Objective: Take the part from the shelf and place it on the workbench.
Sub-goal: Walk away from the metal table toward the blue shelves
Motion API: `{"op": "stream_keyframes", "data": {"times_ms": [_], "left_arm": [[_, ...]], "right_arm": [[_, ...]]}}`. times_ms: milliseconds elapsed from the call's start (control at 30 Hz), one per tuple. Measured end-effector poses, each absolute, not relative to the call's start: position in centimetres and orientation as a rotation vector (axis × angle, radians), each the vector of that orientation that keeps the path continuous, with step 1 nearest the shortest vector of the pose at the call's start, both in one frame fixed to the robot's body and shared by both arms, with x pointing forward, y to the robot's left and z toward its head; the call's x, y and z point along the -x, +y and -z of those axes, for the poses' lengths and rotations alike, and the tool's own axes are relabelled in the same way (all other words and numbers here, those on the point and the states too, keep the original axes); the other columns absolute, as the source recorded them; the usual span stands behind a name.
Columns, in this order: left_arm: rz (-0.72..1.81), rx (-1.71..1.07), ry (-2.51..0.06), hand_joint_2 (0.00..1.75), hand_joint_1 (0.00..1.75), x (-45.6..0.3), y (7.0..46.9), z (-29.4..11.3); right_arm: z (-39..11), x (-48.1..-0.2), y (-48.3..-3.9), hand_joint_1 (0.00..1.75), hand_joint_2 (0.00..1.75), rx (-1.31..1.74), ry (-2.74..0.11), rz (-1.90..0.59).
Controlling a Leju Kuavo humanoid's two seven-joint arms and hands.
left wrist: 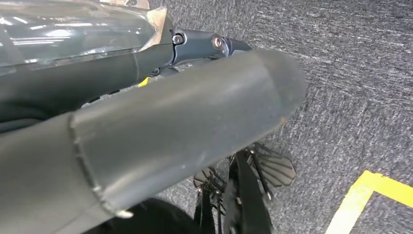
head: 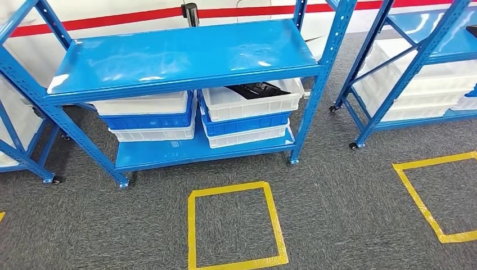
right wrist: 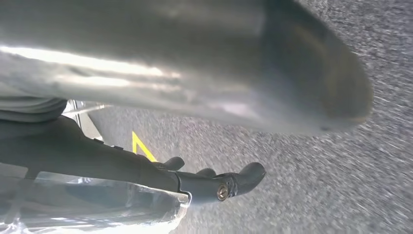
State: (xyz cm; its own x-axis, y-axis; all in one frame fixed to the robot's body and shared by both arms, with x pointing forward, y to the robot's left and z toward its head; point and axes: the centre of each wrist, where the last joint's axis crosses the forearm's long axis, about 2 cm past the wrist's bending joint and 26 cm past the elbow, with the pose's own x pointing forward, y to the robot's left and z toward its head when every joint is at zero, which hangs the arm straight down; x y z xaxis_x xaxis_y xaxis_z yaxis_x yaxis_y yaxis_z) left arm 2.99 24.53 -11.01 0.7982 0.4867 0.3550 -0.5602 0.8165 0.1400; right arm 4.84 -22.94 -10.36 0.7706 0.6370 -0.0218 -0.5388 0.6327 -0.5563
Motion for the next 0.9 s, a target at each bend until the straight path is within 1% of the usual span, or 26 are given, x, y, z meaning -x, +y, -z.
{"op": "stream_keyframes", "data": {"times_ms": [900], "left_arm": [[-0.569, -0.242, -0.307, 0.00, 0.00, -2.84, 24.36, 11.01]], "right_arm": [[10.34, -5.01, -22.92, 0.00, 0.00, 0.583, -0.186, -0.694]]}}
